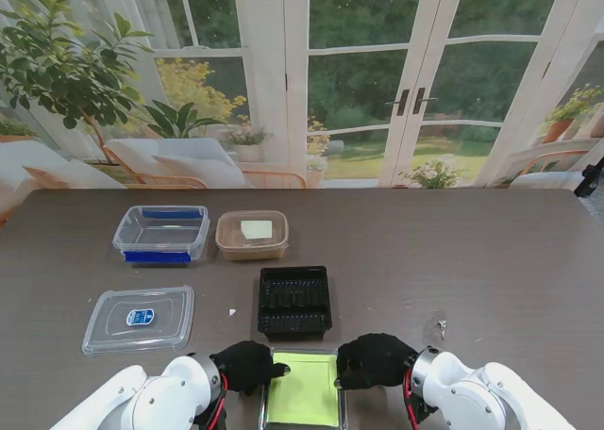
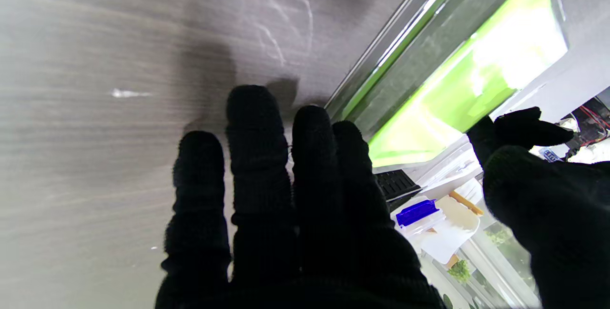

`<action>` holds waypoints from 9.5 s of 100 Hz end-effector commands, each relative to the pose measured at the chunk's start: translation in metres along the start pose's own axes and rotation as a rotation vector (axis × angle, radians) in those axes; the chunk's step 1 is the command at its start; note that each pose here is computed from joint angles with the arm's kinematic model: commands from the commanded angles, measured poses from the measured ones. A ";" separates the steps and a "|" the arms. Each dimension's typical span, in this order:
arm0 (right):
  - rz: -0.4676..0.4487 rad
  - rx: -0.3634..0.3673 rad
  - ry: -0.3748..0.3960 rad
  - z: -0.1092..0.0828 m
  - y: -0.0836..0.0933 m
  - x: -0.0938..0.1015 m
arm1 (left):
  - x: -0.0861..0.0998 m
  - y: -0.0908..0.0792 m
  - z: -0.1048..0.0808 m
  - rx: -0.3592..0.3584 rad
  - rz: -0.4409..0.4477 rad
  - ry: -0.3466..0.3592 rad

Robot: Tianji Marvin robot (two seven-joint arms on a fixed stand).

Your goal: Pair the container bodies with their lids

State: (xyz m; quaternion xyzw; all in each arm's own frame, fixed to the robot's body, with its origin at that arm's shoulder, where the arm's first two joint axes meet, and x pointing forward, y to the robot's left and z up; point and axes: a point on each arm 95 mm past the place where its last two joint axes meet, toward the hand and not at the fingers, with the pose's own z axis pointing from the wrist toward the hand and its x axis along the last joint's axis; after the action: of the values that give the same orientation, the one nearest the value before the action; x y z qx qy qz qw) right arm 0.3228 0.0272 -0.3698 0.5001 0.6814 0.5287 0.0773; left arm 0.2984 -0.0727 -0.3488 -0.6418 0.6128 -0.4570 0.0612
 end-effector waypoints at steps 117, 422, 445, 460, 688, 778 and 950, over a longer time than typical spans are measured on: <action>0.100 -0.084 0.039 -0.021 0.003 0.013 | 0.021 -0.008 -0.011 0.060 0.040 0.111; 0.137 -0.208 -0.097 0.024 0.070 0.024 | -0.005 -0.090 0.014 0.104 -0.016 0.178; 0.135 -0.221 -0.111 0.032 0.076 0.025 | -0.008 -0.099 0.018 0.104 -0.018 0.175; 0.132 -0.223 -0.123 0.037 0.081 0.026 | -0.009 -0.107 0.018 0.103 -0.015 0.172; 0.100 -0.124 -0.308 0.099 0.105 0.016 | -0.057 -0.148 0.061 0.003 -0.122 0.058; 0.136 -0.130 -0.356 0.110 0.110 0.011 | -0.060 -0.169 0.069 -0.039 -0.129 0.048; 0.177 -0.150 -0.434 0.117 0.110 -0.008 | -0.061 -0.176 0.083 -0.076 -0.112 0.027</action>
State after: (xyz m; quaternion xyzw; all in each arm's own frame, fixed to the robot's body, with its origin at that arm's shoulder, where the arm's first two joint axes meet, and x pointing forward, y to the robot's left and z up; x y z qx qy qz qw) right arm 0.4710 0.0897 -0.3289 0.6491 0.5560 0.4705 0.2197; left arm 0.4947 -0.0179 -0.3112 -0.6668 0.5914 -0.4533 0.0106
